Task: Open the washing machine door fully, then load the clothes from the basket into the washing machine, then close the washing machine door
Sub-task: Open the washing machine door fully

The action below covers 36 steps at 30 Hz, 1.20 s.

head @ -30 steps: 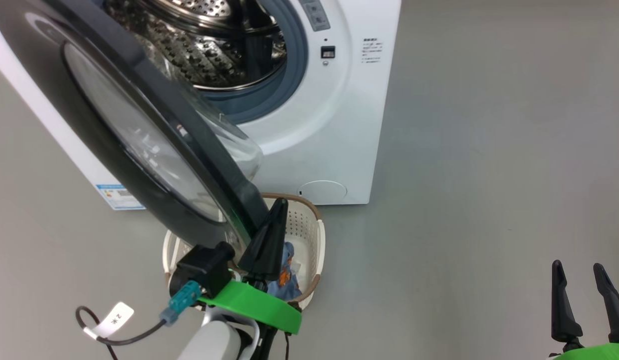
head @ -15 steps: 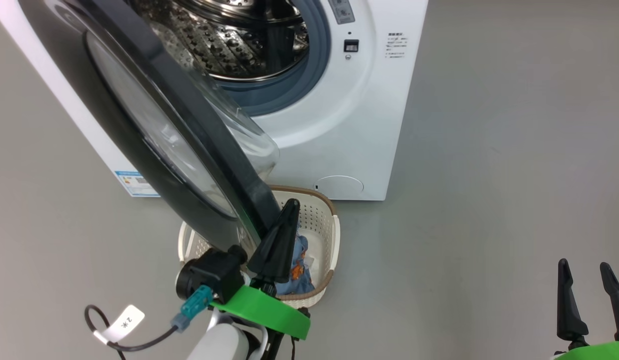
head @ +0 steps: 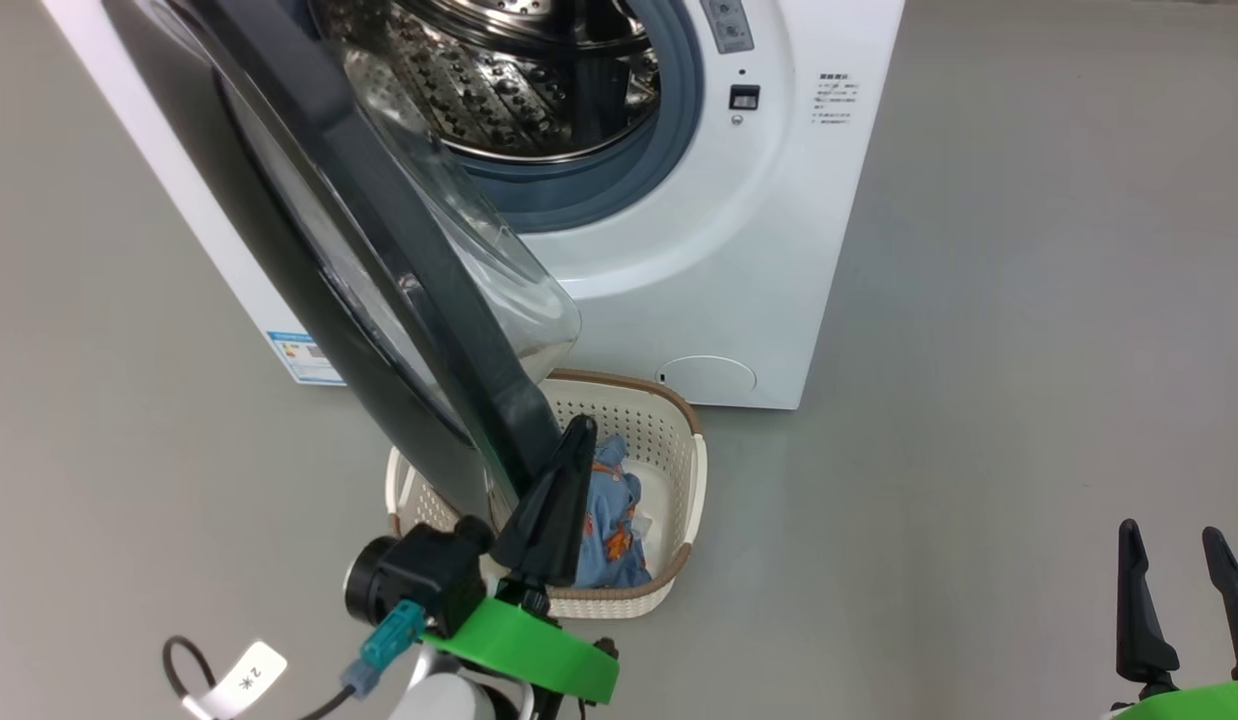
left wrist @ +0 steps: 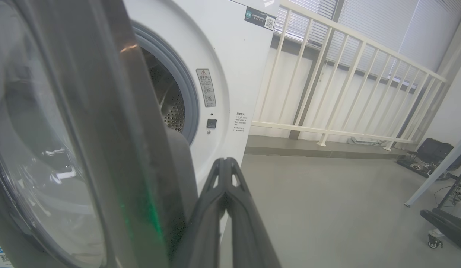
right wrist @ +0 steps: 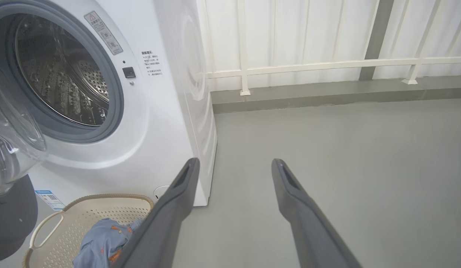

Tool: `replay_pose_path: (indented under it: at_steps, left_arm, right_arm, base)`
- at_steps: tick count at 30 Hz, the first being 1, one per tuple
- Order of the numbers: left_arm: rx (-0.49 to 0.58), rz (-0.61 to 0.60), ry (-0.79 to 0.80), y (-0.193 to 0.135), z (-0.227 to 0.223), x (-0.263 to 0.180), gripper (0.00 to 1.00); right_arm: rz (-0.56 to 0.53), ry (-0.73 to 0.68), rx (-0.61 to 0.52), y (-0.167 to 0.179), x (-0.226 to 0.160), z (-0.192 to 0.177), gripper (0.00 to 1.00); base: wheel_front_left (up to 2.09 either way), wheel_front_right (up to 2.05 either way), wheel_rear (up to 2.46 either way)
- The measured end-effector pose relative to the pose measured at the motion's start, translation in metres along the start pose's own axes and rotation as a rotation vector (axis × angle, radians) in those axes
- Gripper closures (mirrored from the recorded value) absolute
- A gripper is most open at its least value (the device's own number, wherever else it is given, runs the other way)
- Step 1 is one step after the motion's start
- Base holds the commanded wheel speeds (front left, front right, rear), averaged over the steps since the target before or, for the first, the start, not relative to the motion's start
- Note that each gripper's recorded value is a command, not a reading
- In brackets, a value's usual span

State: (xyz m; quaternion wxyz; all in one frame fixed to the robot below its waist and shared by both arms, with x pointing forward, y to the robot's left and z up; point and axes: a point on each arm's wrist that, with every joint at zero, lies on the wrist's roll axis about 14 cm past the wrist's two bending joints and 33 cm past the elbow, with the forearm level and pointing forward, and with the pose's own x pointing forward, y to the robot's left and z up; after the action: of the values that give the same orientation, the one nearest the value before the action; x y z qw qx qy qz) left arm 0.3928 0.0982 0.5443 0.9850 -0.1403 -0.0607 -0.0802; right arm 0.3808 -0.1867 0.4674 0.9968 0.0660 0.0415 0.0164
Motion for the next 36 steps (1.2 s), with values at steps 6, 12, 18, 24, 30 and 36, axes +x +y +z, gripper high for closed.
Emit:
replay_pose_path:
  at_steps: [6,12,18,24,30,36]
  left_arm:
    - [0.011,0.015,-0.006,0.006,0.002,-0.008,1.00]
    - [0.024,0.025,-0.010,0.009,0.003,-0.010,1.00]
    - [0.021,0.026,-0.007,0.007,0.001,-0.009,1.00]
    - [0.012,0.020,0.013,0.004,-0.006,-0.006,1.00]
    - [0.001,0.013,0.038,0.002,-0.014,-0.001,1.00]
    - [-0.003,0.030,0.042,0.007,-0.016,-0.002,1.00]
  right_arm:
    - [0.012,0.009,-0.001,0.004,0.003,-0.002,0.00]
    - [0.018,0.017,0.000,0.006,0.005,-0.004,0.00]
    - [0.017,0.028,0.002,0.006,0.005,-0.008,0.00]
    - [-0.004,0.030,0.006,-0.001,0.002,-0.008,0.00]
    - [-0.030,0.025,0.006,-0.010,-0.001,-0.006,0.00]
    - [-0.031,0.031,0.013,-0.009,0.001,-0.008,0.00]
  base:
    - [0.00,0.00,0.00]
    - [0.00,0.00,0.00]
    - [0.00,0.00,0.00]
    - [0.00,0.00,0.00]
    - [0.00,0.00,0.00]
    - [0.00,0.00,0.00]
